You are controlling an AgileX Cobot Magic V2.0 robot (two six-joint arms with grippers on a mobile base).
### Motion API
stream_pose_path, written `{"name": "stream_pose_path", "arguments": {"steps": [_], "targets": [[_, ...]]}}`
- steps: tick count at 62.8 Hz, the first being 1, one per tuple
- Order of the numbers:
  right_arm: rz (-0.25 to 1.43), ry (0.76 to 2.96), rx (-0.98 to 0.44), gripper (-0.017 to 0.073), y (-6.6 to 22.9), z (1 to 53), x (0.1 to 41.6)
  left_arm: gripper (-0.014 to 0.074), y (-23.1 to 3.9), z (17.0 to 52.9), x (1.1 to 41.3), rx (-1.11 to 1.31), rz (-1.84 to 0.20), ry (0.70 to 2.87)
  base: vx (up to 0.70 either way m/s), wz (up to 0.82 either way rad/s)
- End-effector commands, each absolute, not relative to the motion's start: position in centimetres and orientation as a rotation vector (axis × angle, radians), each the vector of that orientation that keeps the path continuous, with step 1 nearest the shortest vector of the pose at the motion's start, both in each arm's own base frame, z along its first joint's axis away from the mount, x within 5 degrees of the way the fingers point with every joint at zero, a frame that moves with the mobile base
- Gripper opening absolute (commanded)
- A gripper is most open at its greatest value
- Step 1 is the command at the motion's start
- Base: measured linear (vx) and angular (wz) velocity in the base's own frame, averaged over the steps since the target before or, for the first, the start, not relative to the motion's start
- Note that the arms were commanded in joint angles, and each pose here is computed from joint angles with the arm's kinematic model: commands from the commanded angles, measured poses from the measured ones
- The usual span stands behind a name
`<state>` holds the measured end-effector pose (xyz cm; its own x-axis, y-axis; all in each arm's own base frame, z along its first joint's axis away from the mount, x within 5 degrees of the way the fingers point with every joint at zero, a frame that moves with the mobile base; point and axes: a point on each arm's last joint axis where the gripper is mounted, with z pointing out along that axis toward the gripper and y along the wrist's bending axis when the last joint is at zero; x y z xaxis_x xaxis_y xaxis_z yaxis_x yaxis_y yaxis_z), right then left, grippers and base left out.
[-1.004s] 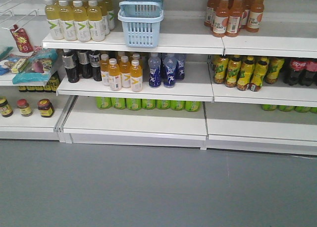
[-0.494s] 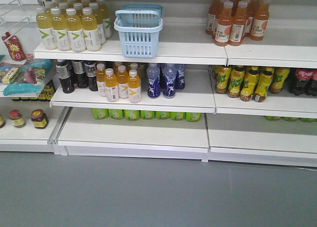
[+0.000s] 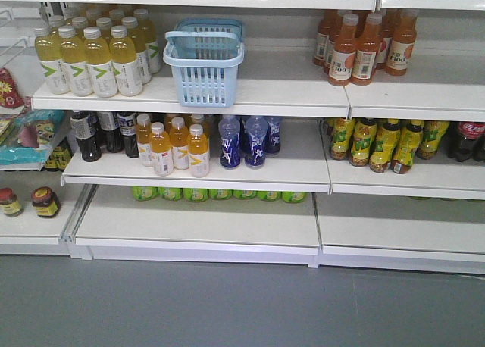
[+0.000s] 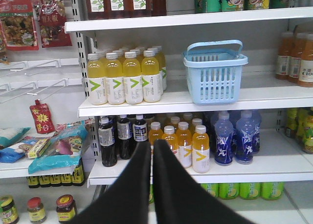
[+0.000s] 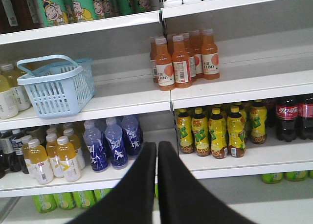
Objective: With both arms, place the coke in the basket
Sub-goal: 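Drive the base toward the shelf holding the light-blue basket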
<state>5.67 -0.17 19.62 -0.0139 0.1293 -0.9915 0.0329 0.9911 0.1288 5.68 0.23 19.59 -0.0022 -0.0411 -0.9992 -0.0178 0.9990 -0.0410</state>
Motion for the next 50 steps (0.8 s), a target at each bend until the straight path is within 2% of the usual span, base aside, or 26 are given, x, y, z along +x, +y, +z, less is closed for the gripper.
{"name": "stream_pose_path", "arguments": {"steps": [1, 50], "targets": [[0.073, 1.510, 0.114, -0.0004, -0.17, 20.08, 5.60, -0.0006, -0.04, 21.28, 5.39, -0.027, -0.051, 1.471, 0.18, -0.02], [0.073, 1.510, 0.114, -0.0004, -0.17, 20.08, 5.60, -0.0006, -0.04, 21.28, 5.39, -0.027, -0.051, 1.471, 0.14, -0.02]]}}
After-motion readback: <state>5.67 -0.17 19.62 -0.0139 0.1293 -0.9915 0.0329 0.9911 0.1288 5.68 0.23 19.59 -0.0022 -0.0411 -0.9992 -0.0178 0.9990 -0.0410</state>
